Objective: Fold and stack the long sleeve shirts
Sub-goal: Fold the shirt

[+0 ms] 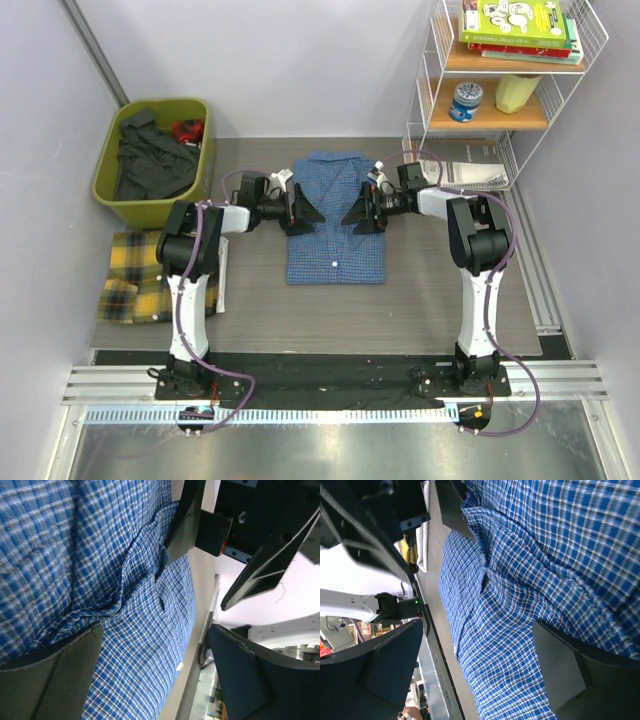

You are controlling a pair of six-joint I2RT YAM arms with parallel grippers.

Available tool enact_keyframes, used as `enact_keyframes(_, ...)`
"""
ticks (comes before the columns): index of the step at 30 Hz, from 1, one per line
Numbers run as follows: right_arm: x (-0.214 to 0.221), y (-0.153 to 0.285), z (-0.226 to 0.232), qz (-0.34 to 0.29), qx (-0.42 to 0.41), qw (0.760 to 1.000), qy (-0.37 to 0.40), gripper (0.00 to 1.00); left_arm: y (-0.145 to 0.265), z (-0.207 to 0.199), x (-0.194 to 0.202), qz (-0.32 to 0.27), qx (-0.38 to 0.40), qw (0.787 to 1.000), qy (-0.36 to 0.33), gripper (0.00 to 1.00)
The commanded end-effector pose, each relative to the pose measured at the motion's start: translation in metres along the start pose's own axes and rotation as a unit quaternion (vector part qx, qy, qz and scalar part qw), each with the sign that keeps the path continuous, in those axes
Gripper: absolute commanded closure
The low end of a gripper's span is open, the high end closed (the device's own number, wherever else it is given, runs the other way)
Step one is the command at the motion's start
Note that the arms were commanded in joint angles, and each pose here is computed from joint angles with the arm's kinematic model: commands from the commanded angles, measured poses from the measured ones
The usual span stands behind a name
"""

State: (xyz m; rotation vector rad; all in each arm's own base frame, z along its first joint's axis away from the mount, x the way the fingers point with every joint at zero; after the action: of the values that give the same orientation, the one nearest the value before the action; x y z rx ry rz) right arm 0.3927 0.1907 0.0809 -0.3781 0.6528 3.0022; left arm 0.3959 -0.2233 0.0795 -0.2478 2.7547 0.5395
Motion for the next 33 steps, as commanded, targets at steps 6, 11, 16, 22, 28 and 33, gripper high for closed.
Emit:
enact_keyframes(6, 0.054, -0.008, -0.029, 0.022, 0.04, 0.999, -0.005, 0.03, 0.013, 0.017, 0.03, 0.028, -0.075, 0.997, 0.021, 0.13)
enact_keyframes(11, 0.084, 0.004, 0.002, 0.025, 0.035, 0.999, -0.001, 0.03, 0.041, -0.014, 0.057, 0.033, -0.057, 0.998, 0.0, 0.16)
enact_keyframes(16, 0.068, 0.033, 0.067, -0.015, 0.018, 0.998, 0.063, 0.03, 0.095, -0.075, 0.04, 0.001, -0.1, 0.981, -0.166, 0.05)
enact_keyframes(22, 0.064, 0.023, 0.097, -0.025, 0.057, 0.987, 0.147, 0.3, 0.143, -0.11, 0.084, 0.045, -0.265, 0.832, -0.486, 0.0)
enact_keyframes(28, 0.073, -0.016, 0.085, 0.024, 0.083, 0.979, 0.183, 0.66, 0.133, -0.12, 0.154, 0.093, -0.301, 0.623, -0.716, 0.0)
enact_keyframes(33, 0.066, -0.039, 0.061, 0.042, 0.106, 0.975, 0.193, 0.73, 0.094, -0.12, 0.209, 0.11, -0.26, 0.551, -0.785, 0.1)
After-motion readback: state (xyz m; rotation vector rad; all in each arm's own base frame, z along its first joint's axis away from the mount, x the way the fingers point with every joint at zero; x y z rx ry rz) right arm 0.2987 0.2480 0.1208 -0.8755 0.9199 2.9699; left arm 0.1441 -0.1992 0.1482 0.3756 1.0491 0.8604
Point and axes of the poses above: each gripper's point midway between its finger pads, its own y axis back along the fingers, its own z axis along the line the jaws close on, x = y × z, the point moved 6 cm from there along y, back along the fingers, and after that the axes turned 3 degrees about -y, right-handed, at the moved point
